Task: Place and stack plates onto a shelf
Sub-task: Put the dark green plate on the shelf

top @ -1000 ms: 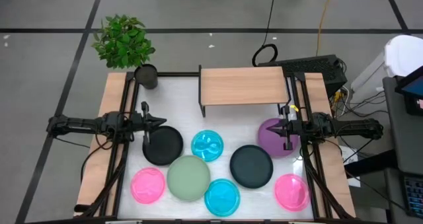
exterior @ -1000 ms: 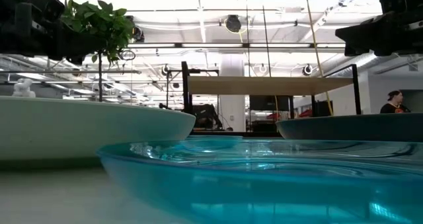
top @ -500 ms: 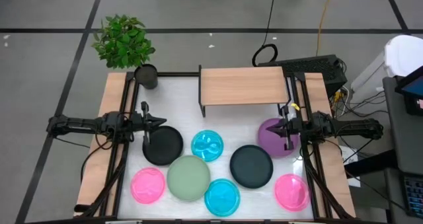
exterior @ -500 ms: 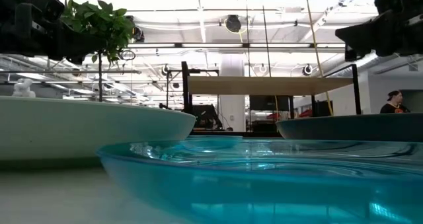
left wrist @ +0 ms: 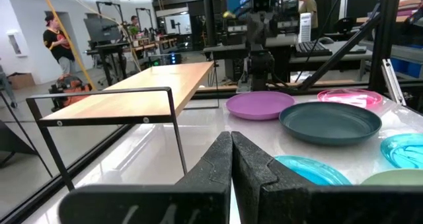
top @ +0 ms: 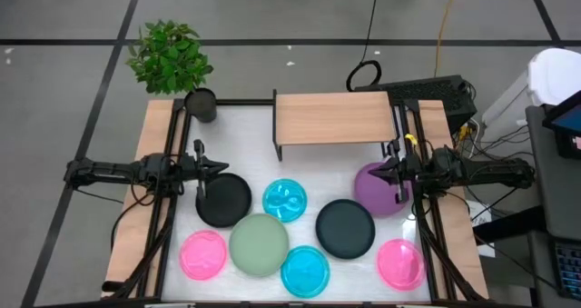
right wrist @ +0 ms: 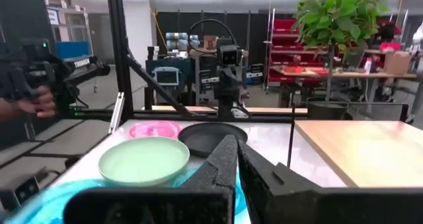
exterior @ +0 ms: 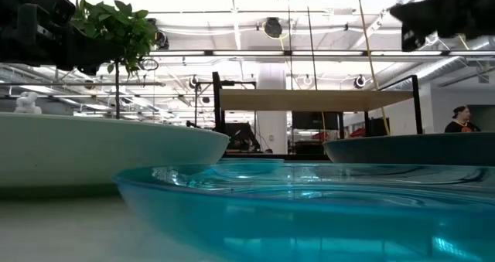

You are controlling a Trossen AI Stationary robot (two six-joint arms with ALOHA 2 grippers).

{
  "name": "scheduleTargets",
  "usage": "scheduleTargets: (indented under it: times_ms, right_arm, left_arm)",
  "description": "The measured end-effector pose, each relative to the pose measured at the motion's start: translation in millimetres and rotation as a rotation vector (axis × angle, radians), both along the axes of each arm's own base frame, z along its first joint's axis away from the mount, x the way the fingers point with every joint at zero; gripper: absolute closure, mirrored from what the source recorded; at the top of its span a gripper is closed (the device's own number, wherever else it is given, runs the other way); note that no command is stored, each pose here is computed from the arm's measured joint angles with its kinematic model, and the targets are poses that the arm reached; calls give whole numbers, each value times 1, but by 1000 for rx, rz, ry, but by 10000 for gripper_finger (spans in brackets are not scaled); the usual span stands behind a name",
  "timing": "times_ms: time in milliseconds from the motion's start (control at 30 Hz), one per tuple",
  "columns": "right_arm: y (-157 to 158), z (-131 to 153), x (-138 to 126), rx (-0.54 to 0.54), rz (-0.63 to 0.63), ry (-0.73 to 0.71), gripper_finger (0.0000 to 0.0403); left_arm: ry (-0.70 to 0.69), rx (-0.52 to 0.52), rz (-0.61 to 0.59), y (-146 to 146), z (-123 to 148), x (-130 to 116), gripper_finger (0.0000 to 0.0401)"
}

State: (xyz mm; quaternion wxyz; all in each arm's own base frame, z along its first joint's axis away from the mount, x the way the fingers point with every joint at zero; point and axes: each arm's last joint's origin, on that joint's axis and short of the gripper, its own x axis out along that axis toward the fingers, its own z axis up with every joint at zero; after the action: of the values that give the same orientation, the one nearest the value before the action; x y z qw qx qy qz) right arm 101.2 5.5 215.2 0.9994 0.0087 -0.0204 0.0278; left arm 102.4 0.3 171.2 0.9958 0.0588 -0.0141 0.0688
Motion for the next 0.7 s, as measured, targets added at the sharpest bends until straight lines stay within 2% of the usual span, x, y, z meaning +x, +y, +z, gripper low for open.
scheduleTargets:
  times_ms: [200, 533, 700]
  right_arm:
    - [1, 45, 9, 15, 0, 36, 403]
    - [1, 156, 18, 54, -1, 104, 403]
    - [1, 190, 24, 58, -5, 166, 403]
  left_arm:
    - [0, 0, 0, 0, 0, 0, 397]
    - [-2, -19, -1, 0, 0, 0, 397]
    - [-2, -20, -1, 0, 0, 0, 397]
